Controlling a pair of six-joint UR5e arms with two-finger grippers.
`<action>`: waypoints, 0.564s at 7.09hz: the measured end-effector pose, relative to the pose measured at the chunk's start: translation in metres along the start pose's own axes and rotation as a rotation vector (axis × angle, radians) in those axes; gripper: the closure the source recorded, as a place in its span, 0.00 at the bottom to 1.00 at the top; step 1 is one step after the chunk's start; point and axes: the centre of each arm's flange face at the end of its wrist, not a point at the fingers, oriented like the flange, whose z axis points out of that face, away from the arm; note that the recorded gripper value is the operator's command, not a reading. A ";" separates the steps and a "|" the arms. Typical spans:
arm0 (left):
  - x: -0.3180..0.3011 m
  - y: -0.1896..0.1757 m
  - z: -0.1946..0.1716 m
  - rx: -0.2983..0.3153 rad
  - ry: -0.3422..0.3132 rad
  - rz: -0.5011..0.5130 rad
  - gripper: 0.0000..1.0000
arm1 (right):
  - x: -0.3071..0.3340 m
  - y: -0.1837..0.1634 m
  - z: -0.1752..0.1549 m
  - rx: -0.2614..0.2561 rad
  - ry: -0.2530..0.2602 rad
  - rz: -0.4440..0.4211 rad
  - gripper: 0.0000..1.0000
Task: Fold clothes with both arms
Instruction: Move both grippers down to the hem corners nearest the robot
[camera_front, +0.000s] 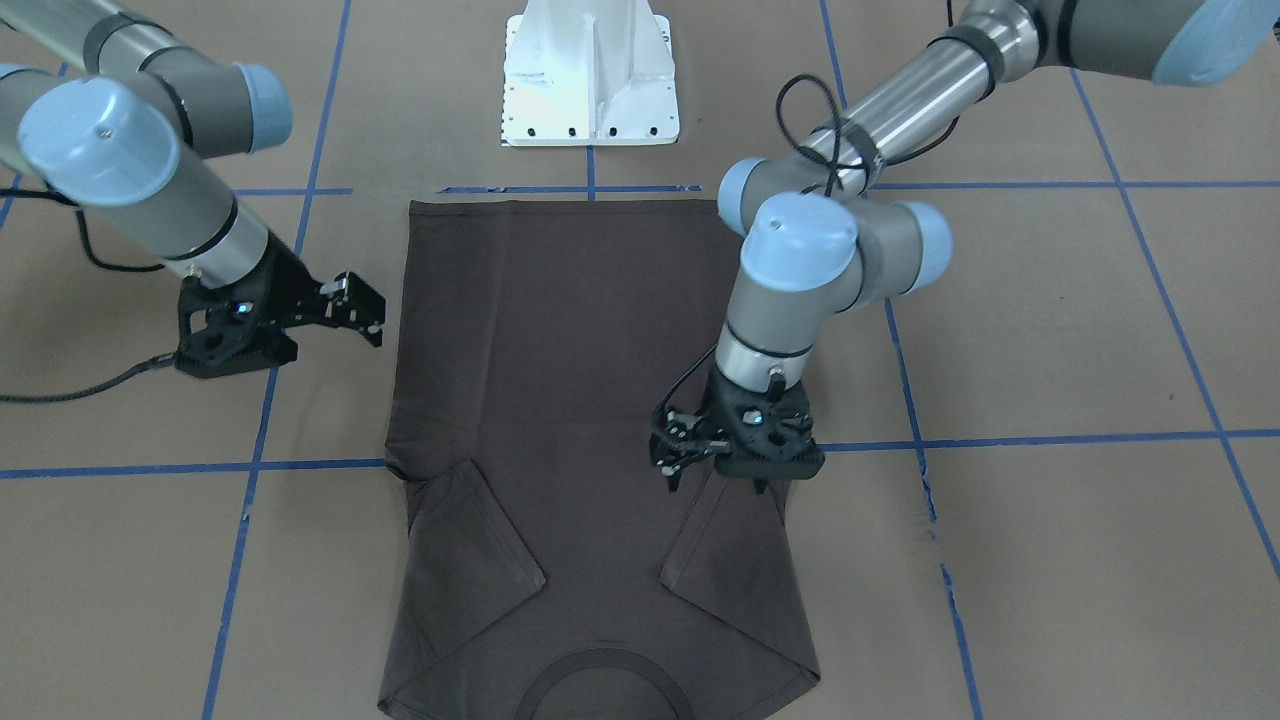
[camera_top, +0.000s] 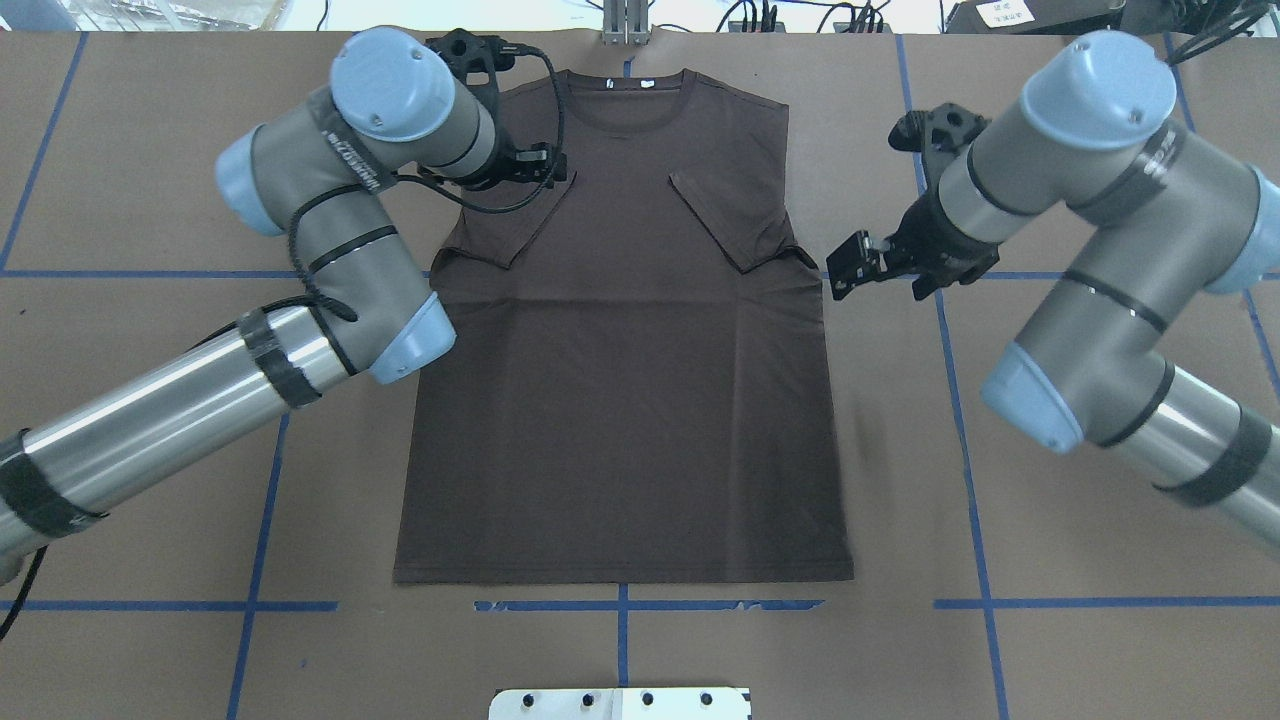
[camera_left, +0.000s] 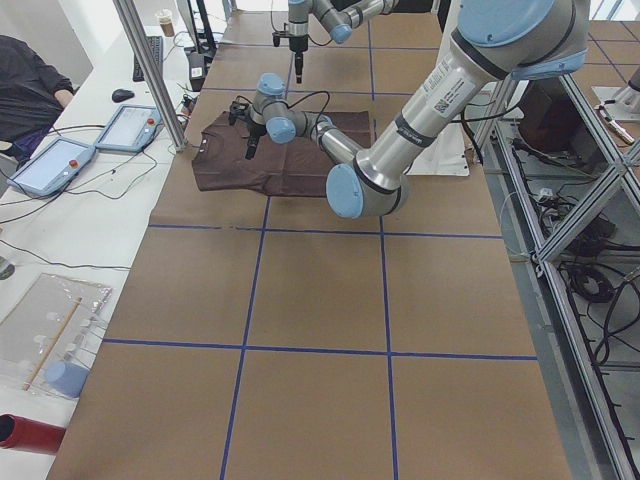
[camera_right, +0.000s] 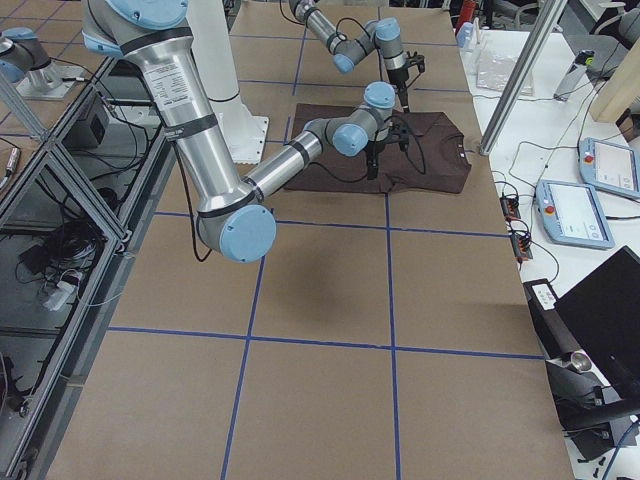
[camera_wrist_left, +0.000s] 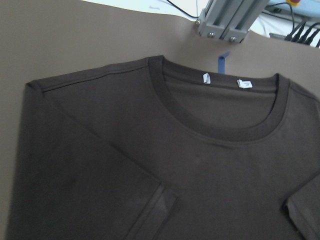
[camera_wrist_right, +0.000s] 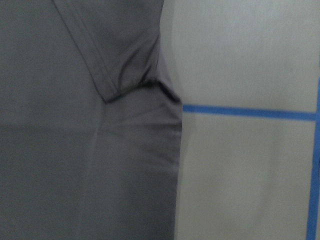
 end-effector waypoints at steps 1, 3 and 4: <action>-0.024 0.013 -0.023 -0.007 -0.003 0.058 0.00 | -0.016 0.050 0.026 0.002 0.032 0.002 0.00; -0.045 0.026 -0.048 -0.022 -0.024 0.098 0.00 | -0.057 0.138 0.068 0.010 0.018 0.066 0.00; -0.048 0.028 -0.054 -0.024 -0.028 0.102 0.00 | -0.059 0.174 0.084 0.019 0.001 0.092 0.00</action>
